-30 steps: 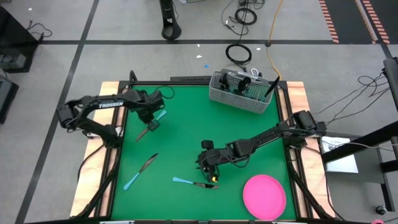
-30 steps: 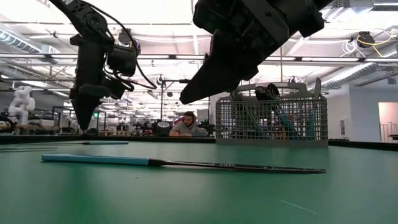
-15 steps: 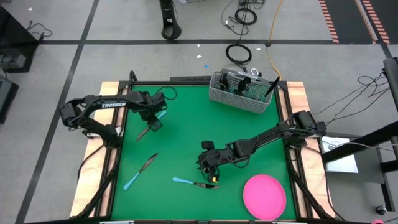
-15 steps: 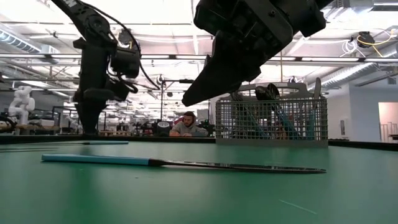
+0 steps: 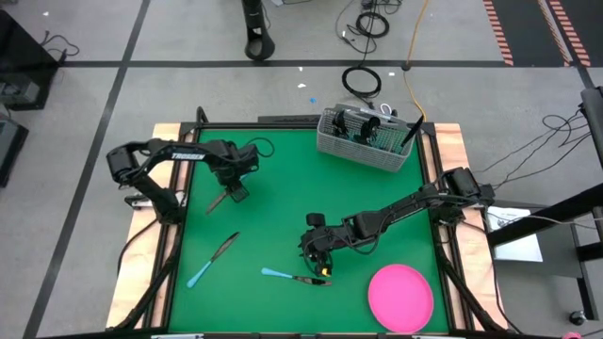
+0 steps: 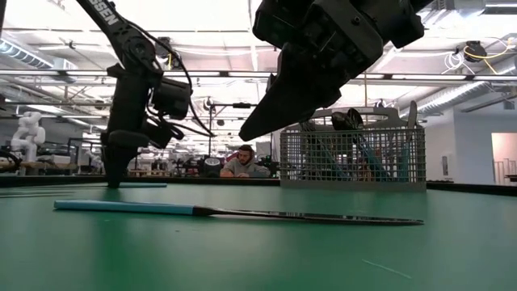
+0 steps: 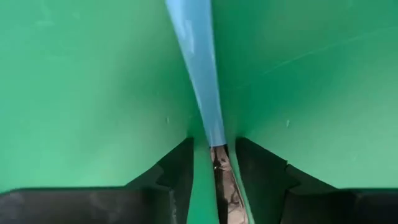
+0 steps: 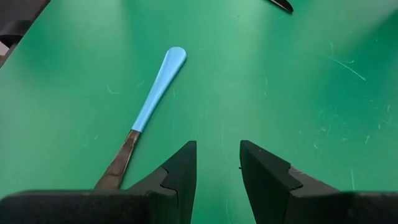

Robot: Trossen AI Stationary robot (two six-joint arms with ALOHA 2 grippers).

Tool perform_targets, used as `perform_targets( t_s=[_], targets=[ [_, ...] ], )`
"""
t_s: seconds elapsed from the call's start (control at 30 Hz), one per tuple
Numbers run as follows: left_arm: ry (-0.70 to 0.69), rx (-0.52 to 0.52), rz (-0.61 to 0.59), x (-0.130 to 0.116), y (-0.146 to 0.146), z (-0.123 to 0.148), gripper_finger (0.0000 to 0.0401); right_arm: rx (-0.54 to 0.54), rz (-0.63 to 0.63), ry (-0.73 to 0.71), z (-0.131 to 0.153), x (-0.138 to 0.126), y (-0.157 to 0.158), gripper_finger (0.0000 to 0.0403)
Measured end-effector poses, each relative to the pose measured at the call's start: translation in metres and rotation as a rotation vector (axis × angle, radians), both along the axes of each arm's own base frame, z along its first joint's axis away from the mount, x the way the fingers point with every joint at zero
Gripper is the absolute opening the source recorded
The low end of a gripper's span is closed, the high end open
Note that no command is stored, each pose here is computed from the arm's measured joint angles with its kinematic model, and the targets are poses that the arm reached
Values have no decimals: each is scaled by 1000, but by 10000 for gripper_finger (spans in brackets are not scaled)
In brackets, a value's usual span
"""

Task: Sort silverware
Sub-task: Put the blue table knife into the silverware basket

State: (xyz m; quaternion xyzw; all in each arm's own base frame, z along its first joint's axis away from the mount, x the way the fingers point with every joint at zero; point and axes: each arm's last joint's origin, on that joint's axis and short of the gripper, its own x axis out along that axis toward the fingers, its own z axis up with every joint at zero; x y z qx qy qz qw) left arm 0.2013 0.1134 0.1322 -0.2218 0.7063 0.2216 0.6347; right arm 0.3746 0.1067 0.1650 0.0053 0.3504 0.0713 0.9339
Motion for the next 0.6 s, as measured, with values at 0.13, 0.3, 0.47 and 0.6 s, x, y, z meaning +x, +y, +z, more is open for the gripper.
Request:
perform_targets(
  t_s=[0.13, 0.3, 0.47, 0.6],
  targets=[
    [-4, -12, -52, 4, -4, -3, 77, -1, 0, 3, 0, 0, 0, 114],
    [-5, 6, -91, 9, -10, -2, 14, -10, 0, 34, -2, -2, -1, 114],
    [1, 27, -143, 15, -21, -3, 34, -13, -19, 112, -2, -9, -3, 114],
    [-12, 52, -168, 25, -27, 1, 40, -12, -36, 129, 9, -16, -5, 114]
  ],
)
